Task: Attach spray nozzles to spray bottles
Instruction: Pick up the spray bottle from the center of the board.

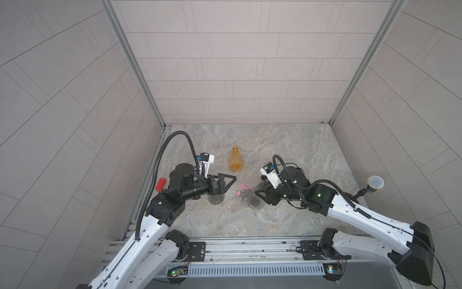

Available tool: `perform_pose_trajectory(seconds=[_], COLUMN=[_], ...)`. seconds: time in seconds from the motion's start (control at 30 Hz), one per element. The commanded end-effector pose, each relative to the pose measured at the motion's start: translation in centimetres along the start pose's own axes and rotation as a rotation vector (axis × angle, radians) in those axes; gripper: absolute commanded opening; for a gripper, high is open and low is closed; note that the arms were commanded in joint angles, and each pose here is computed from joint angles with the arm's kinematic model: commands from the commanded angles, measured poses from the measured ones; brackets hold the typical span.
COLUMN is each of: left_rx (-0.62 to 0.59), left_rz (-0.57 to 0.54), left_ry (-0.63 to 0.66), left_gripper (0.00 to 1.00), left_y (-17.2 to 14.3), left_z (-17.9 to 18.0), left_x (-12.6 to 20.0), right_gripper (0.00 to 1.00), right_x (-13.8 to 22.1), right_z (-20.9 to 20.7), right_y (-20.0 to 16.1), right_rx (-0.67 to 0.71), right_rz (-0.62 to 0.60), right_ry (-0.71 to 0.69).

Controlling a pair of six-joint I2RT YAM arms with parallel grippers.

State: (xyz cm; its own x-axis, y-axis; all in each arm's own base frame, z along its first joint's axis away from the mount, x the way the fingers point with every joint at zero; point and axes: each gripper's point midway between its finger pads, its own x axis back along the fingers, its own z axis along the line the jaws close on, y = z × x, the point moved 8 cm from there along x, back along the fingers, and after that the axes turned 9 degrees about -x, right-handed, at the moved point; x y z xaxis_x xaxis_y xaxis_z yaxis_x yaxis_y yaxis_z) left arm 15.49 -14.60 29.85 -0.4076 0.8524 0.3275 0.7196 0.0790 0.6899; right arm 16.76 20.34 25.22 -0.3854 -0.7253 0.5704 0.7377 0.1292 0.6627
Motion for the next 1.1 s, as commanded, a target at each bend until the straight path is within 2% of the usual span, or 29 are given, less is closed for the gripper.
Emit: perform_pose_trajectory(seconds=[0.0,0.17,0.3,0.43,0.67,1.07], left_rx=[-0.062,-0.104,-0.136,-0.171,-0.226,-0.176], left_rz=[0.065,0.167,0.213,0.245,0.229,0.244], left_ry=[-0.158,-0.292,-0.348,-0.412,-0.538,-0.648], left_gripper=[1.0,1.0,1.0,1.0,1.0,1.0], left_y=[-0.7,-2.6,-3.3,-3.8,-4.0,-4.4], left_z=[-2.5,-4.6,-5.2,-5.8,-7.4,-8.0], left_x=[-0.6,-1.4,-1.6,-1.2,0.3,0.7], right_gripper=[0.51,0.51,0.51,0.51,0.51,0.51], right_x=[2.0,4.0,5.6,6.7,6.4,5.5], right_z=[1.2,3.7,6.2,7.8,8.9,11.0], right_y=[-0.5,0.5,2.1,3.6,4.7,6.7], right_rx=[-0.028,-0.023,-0.045,-0.067,-0.062,-0.004], right_rz=[0.057,0.032,-0.027,-0.061,-0.056,-0.071], right_ry=[0.169,0.371,0.596,0.728,0.773,0.79])
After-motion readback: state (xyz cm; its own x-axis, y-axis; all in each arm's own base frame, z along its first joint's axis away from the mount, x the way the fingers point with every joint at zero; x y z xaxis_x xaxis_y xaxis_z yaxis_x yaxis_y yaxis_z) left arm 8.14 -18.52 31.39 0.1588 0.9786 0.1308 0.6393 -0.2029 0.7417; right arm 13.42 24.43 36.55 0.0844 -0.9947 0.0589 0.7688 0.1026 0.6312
